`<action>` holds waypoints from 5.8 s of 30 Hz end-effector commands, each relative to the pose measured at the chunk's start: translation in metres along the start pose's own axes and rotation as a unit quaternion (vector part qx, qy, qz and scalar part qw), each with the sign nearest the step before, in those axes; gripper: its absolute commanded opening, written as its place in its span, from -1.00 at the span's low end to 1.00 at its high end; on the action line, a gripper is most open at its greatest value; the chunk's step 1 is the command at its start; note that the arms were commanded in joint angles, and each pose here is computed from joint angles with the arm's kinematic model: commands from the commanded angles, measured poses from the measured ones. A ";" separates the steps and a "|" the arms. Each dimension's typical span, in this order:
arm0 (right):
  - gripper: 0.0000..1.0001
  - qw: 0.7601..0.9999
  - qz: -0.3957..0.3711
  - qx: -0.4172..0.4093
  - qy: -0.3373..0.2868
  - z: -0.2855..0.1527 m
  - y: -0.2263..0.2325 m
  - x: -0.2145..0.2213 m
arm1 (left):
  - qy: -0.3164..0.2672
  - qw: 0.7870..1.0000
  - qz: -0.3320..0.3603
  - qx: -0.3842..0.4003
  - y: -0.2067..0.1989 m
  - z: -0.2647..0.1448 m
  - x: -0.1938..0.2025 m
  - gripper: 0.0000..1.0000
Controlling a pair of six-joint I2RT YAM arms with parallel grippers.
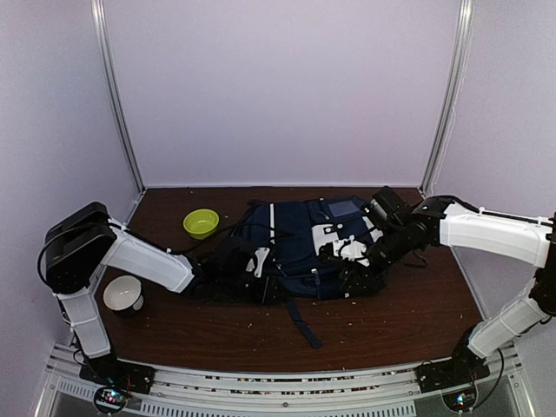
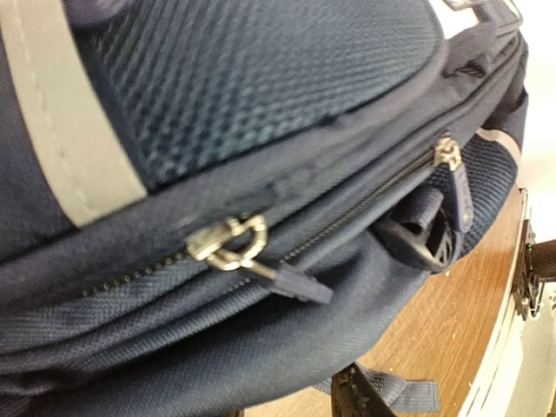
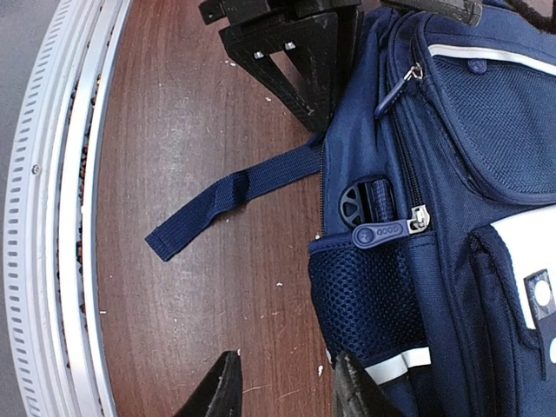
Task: Pack the student bag
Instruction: Hold the largest pocket of the student bag, then zip the largest pocket of the bag in the student bag, then hold the largest pocket of the student bag.
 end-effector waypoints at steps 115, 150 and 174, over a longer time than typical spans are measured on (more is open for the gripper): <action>-1.00 0.952 -0.151 0.194 0.183 0.106 0.012 0.017 | 0.035 0.998 0.051 0.033 0.000 -0.020 0.004 -1.00; -0.36 0.991 -0.077 0.103 0.027 0.052 0.010 -0.015 | 0.051 0.996 0.061 0.041 0.006 -0.022 -0.001 -1.00; -1.00 0.969 -0.144 0.152 0.128 0.049 0.024 0.022 | 0.066 0.995 0.080 0.015 0.010 -0.028 -0.003 -1.00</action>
Point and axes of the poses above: each gripper's point midway between its finger pads, its own z axis out along the fingers, its own y axis along the line the jaws close on, x = y × z, the point moved 8 cm from there along -z, back along the fingers, and after that the axes turned 6 degrees about z, right-handed, at the moved point
